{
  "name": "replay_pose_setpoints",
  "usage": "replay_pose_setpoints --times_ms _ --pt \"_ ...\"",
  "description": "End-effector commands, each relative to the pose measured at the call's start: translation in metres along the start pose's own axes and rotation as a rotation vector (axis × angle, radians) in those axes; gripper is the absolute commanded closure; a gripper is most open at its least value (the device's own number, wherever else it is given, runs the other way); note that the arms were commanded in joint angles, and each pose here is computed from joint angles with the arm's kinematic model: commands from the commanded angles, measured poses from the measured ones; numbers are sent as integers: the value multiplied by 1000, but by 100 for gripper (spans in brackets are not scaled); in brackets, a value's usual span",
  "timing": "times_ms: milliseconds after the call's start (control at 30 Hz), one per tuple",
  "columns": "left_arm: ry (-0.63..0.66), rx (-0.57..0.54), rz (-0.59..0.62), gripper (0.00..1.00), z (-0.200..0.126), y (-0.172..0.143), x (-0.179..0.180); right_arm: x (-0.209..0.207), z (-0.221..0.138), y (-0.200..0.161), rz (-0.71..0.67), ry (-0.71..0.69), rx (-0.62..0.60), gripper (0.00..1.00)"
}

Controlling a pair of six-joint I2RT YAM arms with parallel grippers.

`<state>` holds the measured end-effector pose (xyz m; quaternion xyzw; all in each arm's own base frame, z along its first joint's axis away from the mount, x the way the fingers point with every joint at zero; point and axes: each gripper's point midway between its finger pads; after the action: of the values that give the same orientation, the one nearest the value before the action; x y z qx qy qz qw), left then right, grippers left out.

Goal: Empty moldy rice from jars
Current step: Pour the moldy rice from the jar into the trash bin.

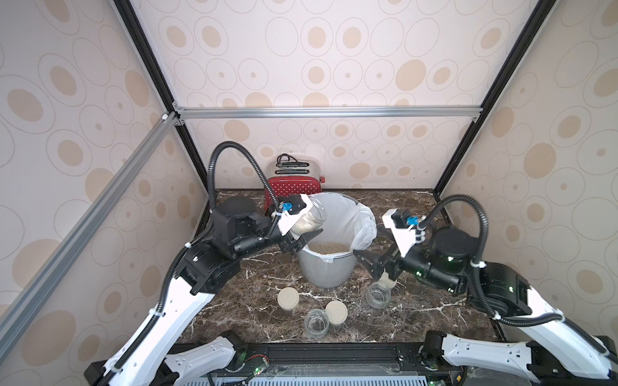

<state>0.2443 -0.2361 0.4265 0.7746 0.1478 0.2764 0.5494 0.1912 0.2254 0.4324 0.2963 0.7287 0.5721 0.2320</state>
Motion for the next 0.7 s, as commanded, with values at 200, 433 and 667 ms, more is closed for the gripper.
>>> replay_pose_setpoints --times_ms 200,433,667 --pt "-38 34 100 51 30 12 18 -2 49 40 -38 394 30 20" --pt "-107 107 100 50 50 -3 16 12 80 34 -25 601 115 36" --pt "-128 135 96 50 61 -13 16 16 94 25 14 672 137 43"
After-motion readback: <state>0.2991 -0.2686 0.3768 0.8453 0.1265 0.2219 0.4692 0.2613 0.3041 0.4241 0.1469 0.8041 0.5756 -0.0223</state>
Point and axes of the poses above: each gripper's point midway between its finger pads, its own z axis out along the fingers, its own x axis along the line the jaws close on, y = z × x, and after that the axes turned 3 degrees about -z, right-handed
